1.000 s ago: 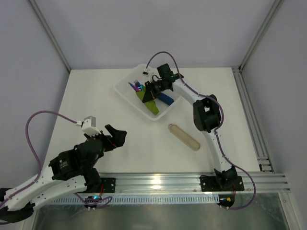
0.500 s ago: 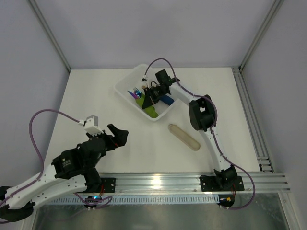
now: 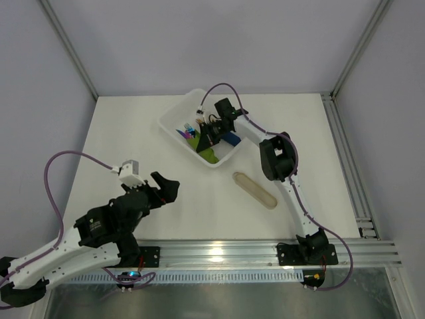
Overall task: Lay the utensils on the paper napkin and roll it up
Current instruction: Place the utensils in the bin.
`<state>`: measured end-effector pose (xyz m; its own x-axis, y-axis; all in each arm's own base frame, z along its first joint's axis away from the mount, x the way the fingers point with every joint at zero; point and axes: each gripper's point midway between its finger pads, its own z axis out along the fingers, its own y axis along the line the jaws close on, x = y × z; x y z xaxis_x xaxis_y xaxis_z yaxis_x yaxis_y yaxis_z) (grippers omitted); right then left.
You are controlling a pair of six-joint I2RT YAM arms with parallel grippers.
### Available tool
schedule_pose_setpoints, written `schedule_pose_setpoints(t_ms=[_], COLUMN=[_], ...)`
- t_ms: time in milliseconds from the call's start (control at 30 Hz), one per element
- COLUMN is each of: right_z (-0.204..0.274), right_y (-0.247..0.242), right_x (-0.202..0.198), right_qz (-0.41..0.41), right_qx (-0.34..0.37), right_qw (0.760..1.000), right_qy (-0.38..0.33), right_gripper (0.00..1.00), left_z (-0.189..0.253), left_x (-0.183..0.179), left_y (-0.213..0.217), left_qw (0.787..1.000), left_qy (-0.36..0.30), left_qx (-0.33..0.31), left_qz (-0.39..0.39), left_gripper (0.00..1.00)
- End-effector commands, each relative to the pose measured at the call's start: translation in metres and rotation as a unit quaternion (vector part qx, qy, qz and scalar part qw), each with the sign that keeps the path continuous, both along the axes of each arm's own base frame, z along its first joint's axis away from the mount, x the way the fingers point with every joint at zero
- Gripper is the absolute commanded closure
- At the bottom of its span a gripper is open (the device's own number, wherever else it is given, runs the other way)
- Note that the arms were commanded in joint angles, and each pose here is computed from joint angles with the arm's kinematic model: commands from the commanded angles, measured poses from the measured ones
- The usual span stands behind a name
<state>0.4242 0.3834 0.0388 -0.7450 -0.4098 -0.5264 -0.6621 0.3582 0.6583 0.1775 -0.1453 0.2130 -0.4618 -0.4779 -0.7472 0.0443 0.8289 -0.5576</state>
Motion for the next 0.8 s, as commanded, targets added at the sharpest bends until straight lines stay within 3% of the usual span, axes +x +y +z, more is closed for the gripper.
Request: schedule_pose_setpoints(t_ms=[0, 133, 400, 667, 767], right_z=[0.001, -0.006, -0.018, -0.018, -0.019], right_y=[0.004, 0.003, -0.003, -0.003, -0.004], right_x=[0.007, 0.01, 0.014, 0.011, 0.012], right_qz=[0.001, -0.008, -0.029, -0.03, -0.034], right_qx=[0.001, -0.008, -0.038, -0.04, -0.044], right_qw=[1.0, 1.0, 0.999, 0.999, 0.998], right_qy=[-0.018, -0.017, -0.012, -0.006, -0.008], right_gripper=[0.96, 0.9, 0.87, 0.61, 0.56], left_z=[0.005, 0.006, 0.005, 0.006, 0.005], left_x=[0.004, 0.002, 0.001, -0.001, -0.001], left_y=[0.001, 0.002, 0.002, 0.003, 0.004], left_qw=[1.0, 1.0, 1.0, 0.999, 0.999], left_qy=[-0.015, -0.016, -0.015, -0.016, -0.016], left_qx=[-0.015, -0.023, -0.026, -0.031, -0.032], left_qz=[0.011, 0.01, 0.006, 0.004, 0.005], left_gripper=[0.01, 0.01, 0.01, 0.01, 0.01])
